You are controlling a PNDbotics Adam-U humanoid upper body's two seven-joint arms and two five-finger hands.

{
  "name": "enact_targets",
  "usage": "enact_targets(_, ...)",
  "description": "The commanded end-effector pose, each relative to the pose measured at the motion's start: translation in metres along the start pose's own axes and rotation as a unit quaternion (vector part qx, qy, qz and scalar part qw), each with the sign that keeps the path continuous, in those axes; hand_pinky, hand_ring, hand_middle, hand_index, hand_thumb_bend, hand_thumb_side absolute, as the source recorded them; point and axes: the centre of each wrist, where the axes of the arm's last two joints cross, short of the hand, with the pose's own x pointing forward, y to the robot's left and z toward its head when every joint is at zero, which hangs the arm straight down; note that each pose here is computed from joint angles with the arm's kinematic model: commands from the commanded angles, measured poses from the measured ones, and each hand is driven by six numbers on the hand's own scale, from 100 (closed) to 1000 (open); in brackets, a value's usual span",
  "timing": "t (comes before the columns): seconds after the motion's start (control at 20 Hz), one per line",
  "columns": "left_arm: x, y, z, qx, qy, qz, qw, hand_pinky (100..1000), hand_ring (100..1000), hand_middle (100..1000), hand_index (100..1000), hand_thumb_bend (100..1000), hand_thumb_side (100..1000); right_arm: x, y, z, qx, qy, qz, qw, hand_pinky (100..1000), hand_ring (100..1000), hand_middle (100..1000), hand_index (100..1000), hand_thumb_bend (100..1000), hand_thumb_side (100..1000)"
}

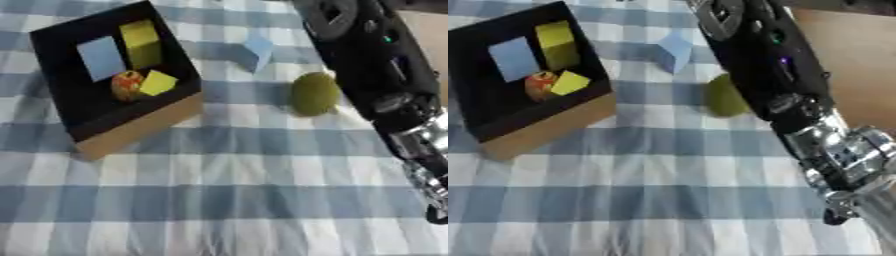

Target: Pick up objects on the table and place them in the box.

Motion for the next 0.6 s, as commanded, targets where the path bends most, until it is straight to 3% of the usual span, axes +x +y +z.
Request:
enact_targets(0.05,0.004,0.007,-0.005,0.002,-0.013,-0.015,1.0,751,866,770,801,484,658,-0.022,-0.021,0.021,-0.007,0.026,0.026,0.999,922,945,784,960,253,100)
enact_targets(0.35,0.002,0.011,-0.004,0.009,-0.009,-0.026,1.0,750,868,771,801,482,660,-0.059,-0.002,0.045,0.037,0.077,0.032,0.996,922,947,796,963,274,100)
enact_targets(0.6,0.002,0.012,-0.003,0.009,-0.006,-0.029,1.0,750,869,771,801,480,662,-0.075,0.01,0.055,0.061,0.099,0.03,0.993,922,948,798,963,274,100)
